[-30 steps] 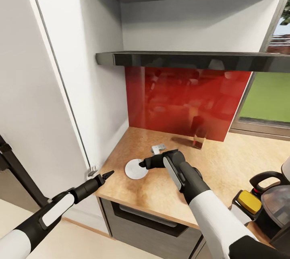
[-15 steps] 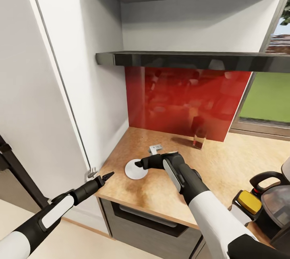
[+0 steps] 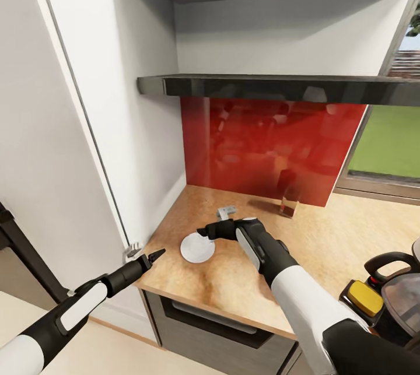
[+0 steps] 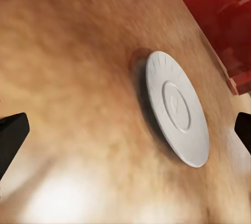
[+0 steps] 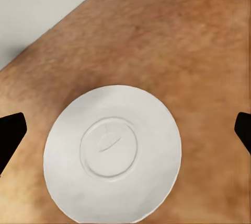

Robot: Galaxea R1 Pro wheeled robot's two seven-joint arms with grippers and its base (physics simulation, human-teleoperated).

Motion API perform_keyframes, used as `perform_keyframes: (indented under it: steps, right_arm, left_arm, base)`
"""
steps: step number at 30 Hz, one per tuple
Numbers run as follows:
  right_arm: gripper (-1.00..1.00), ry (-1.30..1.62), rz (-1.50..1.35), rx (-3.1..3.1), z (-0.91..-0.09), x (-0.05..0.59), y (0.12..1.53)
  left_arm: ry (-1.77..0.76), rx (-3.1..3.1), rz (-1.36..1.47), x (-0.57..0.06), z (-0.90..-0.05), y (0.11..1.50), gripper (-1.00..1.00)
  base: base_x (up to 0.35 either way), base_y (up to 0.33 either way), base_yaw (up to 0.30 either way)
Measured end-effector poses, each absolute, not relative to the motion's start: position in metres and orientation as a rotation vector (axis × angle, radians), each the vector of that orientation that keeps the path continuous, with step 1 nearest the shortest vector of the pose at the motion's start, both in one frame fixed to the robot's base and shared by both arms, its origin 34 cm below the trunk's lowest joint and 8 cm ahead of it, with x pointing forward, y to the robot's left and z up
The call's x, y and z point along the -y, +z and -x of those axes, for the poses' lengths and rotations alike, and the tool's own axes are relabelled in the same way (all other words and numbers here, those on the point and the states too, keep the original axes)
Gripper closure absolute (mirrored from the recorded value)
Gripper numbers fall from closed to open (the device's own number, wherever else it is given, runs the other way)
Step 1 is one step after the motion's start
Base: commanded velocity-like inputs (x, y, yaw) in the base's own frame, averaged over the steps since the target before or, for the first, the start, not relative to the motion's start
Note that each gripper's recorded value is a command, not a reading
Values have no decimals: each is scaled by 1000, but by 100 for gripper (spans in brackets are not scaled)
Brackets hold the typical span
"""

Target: Set up a coffee station on the kitchen countertop: keep the coffee maker on the countertop, move the bottle of coffee from the kitchen shelf to the counter next to the coffee maker, place a paper coffee filter on top of the coffee maker, put the saucer next to the coffee maker with the coffee cup on the saucer, and place the electric kettle next to the coffee maker.

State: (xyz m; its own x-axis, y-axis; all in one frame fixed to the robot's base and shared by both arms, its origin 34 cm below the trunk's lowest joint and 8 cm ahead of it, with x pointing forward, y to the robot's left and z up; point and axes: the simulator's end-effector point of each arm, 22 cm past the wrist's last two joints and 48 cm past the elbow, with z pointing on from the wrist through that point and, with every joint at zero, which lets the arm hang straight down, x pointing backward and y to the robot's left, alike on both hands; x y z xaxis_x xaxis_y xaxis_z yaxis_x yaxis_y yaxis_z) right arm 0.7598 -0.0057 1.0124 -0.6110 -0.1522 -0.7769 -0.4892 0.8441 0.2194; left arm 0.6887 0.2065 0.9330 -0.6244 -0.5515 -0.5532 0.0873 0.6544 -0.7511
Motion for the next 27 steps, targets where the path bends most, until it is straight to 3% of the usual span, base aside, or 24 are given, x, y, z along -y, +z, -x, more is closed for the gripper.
perform_keyframes:
  steps: [8,27]
  right_arm:
    - [-100,529,466,-2184,-763,5,1015]
    - [-100,533,469,-2219,-756,7,991]
  left_arm:
    - [-986,-2045,360,-205,-688,933,-100]
    - [-1039,-2025,352,-184,-689,942,-100]
  base:
    - [111,0,0]
    - [3,0,0]
